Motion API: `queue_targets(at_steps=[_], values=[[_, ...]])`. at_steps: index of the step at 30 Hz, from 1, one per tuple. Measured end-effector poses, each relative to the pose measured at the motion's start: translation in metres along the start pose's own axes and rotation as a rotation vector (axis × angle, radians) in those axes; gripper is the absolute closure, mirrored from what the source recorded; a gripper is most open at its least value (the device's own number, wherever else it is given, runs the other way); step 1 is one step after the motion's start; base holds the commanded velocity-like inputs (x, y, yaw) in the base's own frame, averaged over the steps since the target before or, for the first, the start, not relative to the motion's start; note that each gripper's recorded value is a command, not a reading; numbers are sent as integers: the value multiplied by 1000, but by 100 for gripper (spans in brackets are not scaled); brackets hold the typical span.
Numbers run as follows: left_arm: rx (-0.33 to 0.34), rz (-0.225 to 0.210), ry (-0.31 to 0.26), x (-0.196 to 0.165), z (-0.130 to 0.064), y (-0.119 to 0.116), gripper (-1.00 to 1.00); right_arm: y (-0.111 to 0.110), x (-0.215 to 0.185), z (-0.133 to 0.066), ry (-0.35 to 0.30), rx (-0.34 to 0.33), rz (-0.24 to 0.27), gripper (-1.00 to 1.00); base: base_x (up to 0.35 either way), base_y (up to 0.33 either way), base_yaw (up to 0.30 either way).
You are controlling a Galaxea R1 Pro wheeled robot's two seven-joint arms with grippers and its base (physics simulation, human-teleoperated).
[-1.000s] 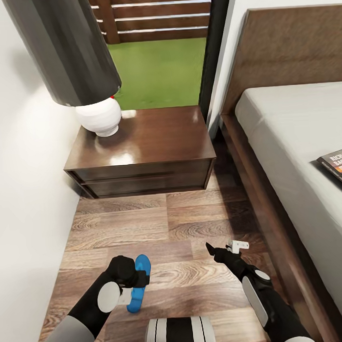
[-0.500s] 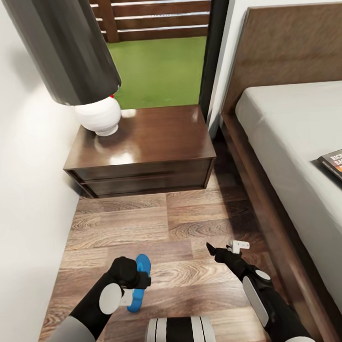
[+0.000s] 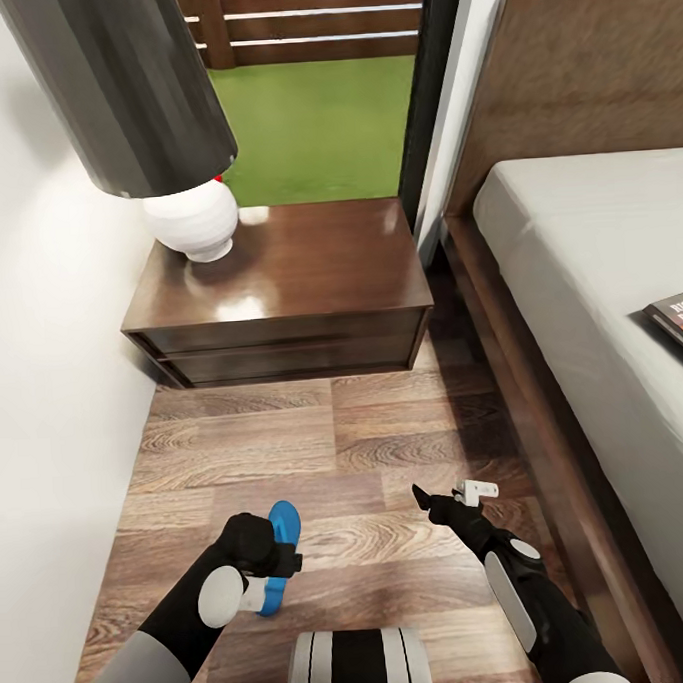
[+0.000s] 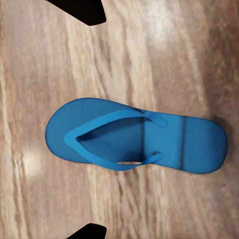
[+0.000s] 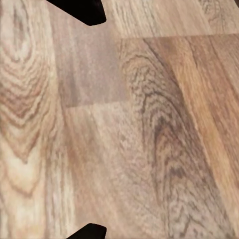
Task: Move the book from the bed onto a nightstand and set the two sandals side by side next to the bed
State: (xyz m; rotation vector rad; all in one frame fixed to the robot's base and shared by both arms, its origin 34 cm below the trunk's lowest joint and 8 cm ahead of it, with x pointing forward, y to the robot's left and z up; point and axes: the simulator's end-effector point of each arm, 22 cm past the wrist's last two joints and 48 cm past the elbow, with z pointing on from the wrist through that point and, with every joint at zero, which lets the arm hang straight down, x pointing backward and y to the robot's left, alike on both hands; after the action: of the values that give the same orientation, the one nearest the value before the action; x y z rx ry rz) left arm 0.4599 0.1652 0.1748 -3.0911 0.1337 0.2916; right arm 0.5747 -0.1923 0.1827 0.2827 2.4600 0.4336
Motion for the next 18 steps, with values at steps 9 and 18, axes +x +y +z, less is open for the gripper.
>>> queue_targets(at_steps=[9, 18], values=[[-2, 10, -24, -7, 11, 3, -100, -5, 13, 5, 23, 7, 6, -100, 0, 0, 0], [-4, 19, -57, -16, 26, 5, -100, -13, 31, 10, 52, 17, 13, -100, 0, 0, 0]])
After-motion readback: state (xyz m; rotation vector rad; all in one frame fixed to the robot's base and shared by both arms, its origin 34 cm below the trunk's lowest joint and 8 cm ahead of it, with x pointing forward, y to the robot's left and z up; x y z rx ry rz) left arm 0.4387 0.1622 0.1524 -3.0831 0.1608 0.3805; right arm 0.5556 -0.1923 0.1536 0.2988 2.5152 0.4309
